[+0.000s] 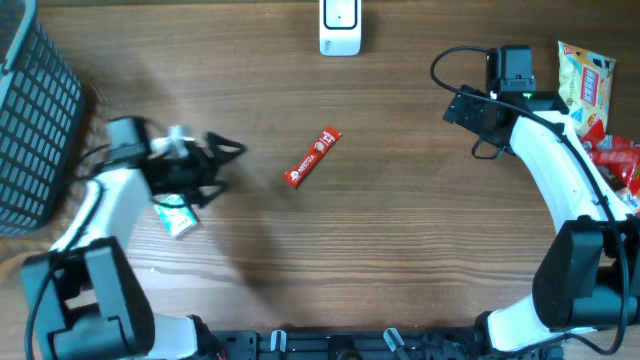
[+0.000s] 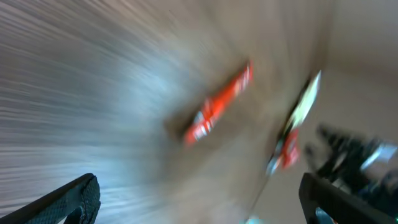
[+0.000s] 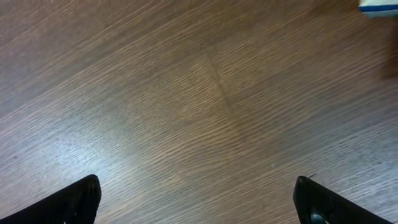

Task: Scan the item barcode
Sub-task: 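Reach the left gripper to the Nescafe stick and grasp it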

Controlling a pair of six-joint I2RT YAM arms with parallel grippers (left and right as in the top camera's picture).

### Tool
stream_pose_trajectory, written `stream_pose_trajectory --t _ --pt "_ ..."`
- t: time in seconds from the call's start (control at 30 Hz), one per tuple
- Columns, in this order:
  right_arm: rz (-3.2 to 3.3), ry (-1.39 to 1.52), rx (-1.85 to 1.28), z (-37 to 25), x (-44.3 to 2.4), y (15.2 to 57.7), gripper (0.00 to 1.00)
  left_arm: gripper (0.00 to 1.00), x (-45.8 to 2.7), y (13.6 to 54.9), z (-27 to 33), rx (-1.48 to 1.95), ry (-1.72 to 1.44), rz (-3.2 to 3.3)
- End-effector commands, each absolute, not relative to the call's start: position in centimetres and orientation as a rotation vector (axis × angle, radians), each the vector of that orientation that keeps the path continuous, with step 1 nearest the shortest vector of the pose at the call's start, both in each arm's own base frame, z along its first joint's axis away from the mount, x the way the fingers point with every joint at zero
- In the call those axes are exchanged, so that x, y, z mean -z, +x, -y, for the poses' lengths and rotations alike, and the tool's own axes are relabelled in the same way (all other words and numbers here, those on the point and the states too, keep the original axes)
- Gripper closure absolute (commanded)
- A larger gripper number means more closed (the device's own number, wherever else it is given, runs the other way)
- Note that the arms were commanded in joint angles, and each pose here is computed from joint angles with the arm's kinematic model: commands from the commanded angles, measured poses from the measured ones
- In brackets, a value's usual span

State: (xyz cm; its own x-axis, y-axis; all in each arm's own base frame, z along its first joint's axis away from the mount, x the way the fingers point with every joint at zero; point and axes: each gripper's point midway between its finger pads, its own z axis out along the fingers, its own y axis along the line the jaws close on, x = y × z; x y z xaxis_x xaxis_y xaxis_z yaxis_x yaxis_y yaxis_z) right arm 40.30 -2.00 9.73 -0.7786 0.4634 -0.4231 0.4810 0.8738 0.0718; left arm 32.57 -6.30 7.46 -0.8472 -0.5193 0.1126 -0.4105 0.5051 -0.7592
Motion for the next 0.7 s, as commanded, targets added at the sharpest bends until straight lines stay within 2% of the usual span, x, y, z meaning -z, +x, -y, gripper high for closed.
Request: stream_pose_trajectory --t 0.0,0.1,0.2,0.33,0.5,0.67 --pt "-2.583 0.693 0.101 2.6 -10.3 40.4 0.0 0.0 -9.1 33.0 11.5 1.177 -0.453 -2.709" --pt "-2.583 0.692 0.101 2.6 -10.3 40.4 0.0 0.0 -9.9 33.4 13.8 0.908 -0.235 -2.789" --pt "-2.583 0.693 0.101 2.6 -10.3 40.4 0.0 0.0 -11.2 34.7 14.4 0.496 -0.039 -2.783" --pt "-2.583 0.693 0.101 2.6 -10.3 40.4 0.0 0.0 -12.3 35.7 17.4 0.178 0.407 -2.62" --pt "-2.583 0.693 0.101 2.6 -10.3 40.4 0.0 0.0 -10.8 35.5 22.0 0.089 0.795 -2.487" --pt "-2.583 0.693 0.101 2.6 -10.3 40.4 0.0 0.03 -6.9 35.7 22.2 0.05 0.861 -2.543"
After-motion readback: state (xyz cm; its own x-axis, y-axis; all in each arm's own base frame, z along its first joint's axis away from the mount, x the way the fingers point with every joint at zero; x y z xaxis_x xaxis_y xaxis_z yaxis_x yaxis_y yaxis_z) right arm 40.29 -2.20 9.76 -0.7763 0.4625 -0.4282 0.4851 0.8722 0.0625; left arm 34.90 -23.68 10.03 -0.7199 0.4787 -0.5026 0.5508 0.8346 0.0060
